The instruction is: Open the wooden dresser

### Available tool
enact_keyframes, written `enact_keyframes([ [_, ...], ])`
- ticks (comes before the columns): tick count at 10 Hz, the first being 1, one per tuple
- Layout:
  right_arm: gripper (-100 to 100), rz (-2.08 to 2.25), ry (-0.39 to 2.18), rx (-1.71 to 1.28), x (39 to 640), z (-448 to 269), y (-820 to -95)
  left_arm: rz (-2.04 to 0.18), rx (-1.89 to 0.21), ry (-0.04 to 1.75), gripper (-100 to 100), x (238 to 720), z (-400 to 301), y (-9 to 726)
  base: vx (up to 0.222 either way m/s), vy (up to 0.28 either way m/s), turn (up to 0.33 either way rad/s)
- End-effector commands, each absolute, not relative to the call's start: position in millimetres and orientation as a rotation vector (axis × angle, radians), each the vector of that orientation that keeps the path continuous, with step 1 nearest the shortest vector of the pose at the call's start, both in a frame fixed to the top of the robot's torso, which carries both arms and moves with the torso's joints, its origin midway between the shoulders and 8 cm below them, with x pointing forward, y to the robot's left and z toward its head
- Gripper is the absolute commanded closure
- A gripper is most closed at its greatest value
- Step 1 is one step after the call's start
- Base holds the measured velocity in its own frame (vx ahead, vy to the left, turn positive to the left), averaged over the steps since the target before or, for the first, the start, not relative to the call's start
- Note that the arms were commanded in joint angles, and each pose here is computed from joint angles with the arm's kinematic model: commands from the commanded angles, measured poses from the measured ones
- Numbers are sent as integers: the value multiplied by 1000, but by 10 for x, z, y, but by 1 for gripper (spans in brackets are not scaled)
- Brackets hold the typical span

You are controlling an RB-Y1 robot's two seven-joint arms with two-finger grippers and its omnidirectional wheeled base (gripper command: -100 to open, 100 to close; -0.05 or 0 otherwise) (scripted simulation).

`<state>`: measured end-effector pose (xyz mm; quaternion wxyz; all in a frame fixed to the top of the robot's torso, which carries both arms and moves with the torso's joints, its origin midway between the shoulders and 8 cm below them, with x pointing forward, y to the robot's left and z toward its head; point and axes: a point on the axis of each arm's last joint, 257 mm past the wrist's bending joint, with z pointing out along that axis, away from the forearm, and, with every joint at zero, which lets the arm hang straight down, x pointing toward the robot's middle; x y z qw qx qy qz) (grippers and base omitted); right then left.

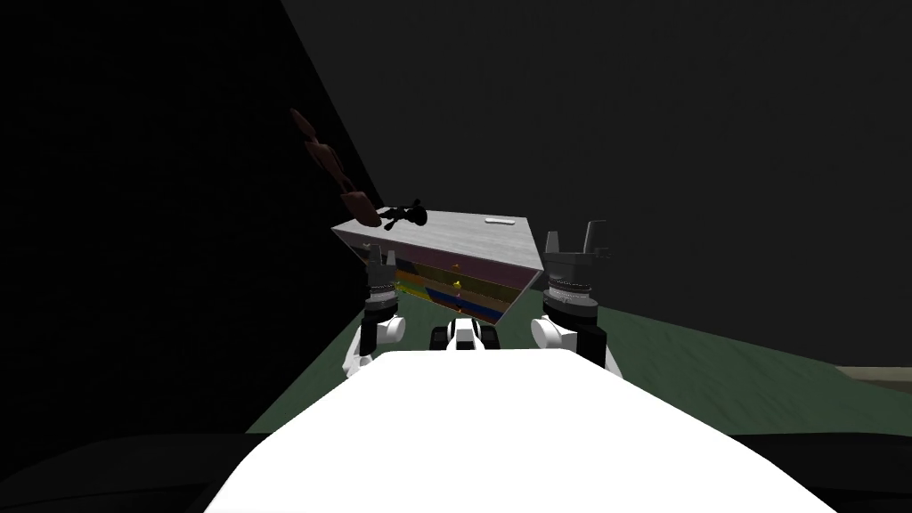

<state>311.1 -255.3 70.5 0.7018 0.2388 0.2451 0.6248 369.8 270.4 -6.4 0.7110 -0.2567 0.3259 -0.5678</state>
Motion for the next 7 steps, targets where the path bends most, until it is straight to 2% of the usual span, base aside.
enact_keyframes([
  [1,0,1391,546,532,3111,705,-2553,-1238,-595,777,-100,3833,-319,2695,5,-55,-24],
  [7,0,1391,546,532,3111,705,-2553,-1198,-654,876,-100,4047,-832,2652,-3,-50,-27],
])
